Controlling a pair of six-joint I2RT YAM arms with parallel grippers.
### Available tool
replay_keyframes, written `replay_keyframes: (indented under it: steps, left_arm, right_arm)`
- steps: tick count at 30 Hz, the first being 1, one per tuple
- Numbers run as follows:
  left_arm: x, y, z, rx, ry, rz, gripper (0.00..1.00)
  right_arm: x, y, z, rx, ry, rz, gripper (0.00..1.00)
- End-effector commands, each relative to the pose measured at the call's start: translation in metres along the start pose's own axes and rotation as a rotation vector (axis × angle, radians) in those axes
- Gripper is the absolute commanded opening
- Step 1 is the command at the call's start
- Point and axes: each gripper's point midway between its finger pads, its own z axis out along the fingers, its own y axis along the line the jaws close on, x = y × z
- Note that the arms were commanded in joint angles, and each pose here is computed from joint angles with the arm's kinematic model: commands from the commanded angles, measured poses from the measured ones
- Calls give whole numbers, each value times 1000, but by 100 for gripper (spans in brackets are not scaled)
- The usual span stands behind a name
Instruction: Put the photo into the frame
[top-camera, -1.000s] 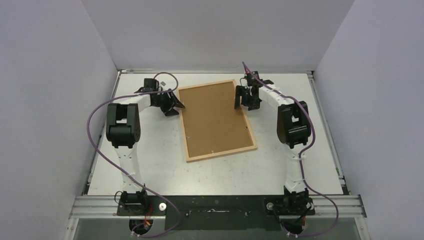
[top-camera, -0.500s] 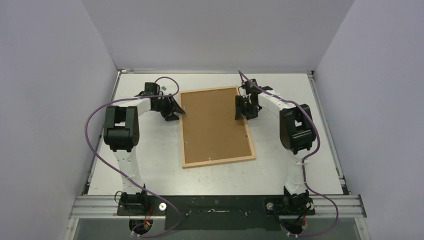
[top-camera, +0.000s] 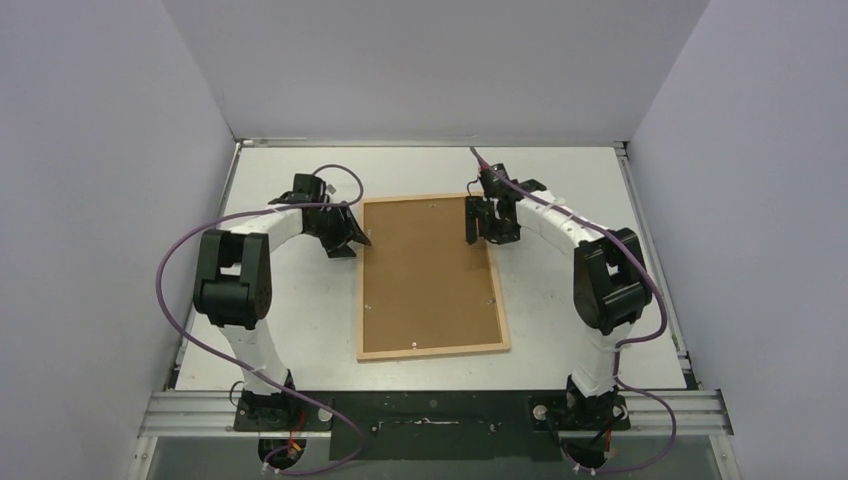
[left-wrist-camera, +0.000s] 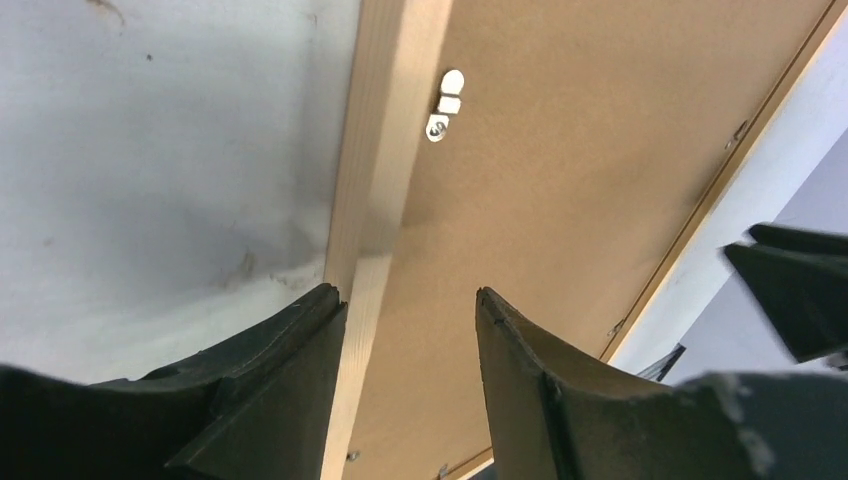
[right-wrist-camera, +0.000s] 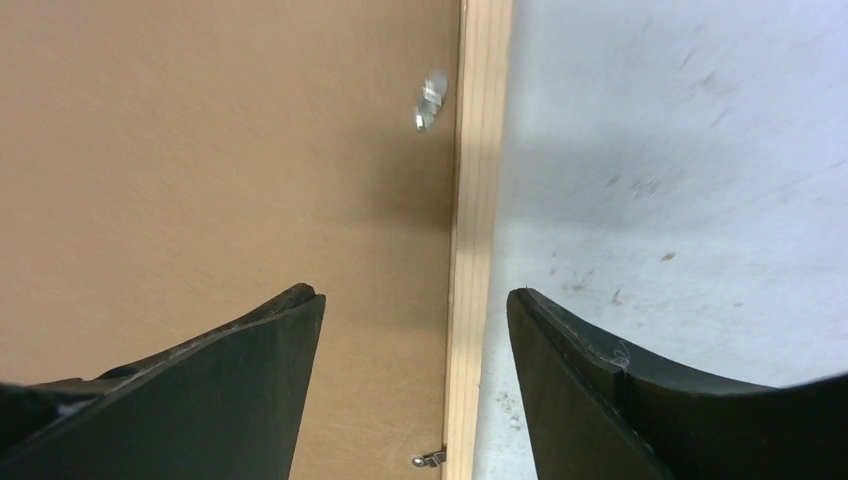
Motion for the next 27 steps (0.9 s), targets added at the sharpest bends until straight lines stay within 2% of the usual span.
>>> replay_keyframes:
  steps: [1,5,9,18,27]
  left_arm:
    - [-29,-25,-45,-5,-139,117,48]
    - [-34,-51,-57,77,-159,164,42]
    - [-25,-65,-47,154,-122,148,34]
    - [1,-58,-9,150,-41,104,24]
    - [7,-38,7,95,-20,86,24]
  right_arm:
    - [-84,8,-58,-23,-269,4,69]
    - [-91,25,-49,-55,-233,-33,55]
    - [-91,34,-31,-36,-206,-16,46]
    - [-90,42,8,29,-165,2,40]
    - [-89,34,27,114,-167,-3,38]
